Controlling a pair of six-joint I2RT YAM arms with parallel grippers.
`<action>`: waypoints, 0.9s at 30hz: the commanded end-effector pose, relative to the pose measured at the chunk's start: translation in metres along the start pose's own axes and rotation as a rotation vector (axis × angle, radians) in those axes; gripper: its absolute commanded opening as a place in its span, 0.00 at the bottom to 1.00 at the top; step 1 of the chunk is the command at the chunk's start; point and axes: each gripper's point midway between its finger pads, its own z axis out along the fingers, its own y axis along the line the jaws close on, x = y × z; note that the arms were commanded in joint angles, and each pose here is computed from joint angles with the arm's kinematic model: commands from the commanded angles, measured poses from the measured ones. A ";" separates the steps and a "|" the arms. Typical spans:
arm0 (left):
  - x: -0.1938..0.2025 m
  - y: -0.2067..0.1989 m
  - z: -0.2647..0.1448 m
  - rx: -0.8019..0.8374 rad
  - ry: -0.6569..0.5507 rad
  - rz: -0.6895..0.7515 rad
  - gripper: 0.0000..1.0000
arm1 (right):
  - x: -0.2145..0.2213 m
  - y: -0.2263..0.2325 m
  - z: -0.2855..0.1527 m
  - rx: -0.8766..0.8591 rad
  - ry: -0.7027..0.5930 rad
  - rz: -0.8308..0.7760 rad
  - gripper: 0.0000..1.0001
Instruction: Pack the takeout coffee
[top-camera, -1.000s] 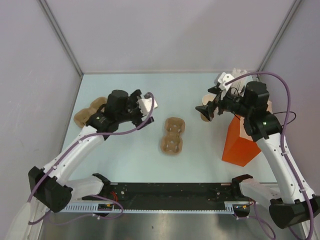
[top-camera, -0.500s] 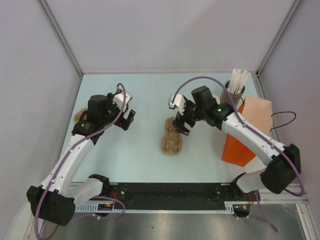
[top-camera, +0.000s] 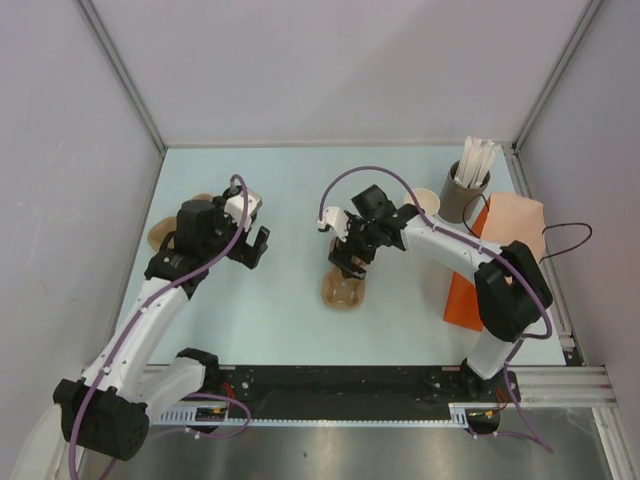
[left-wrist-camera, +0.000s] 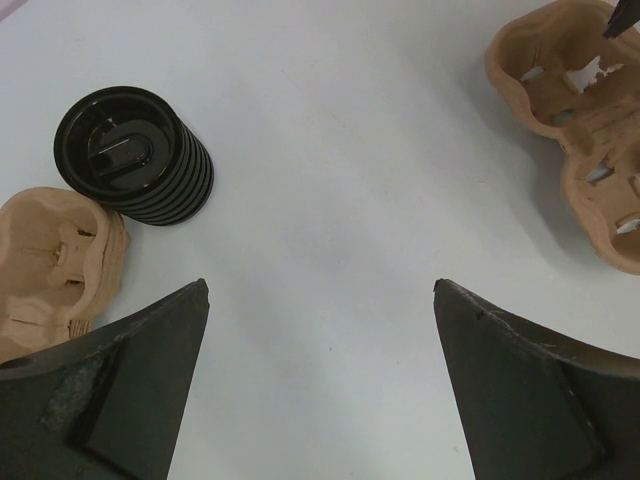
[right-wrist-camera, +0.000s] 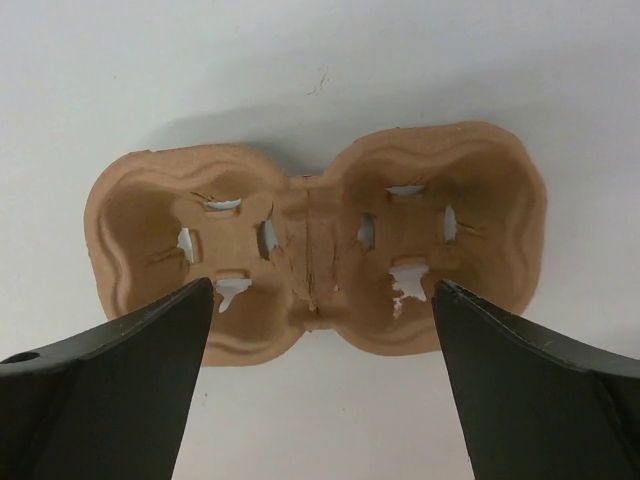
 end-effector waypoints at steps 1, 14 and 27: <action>-0.012 0.000 -0.005 -0.006 -0.072 -0.014 0.99 | -0.015 -0.005 0.008 0.010 -0.020 -0.039 0.95; -0.010 0.001 -0.004 -0.020 -0.079 -0.023 0.99 | 0.020 -0.003 0.046 -0.021 0.105 -0.020 0.81; -0.008 0.000 -0.002 -0.015 -0.077 -0.024 0.99 | 0.026 0.003 0.059 -0.023 0.137 -0.036 0.70</action>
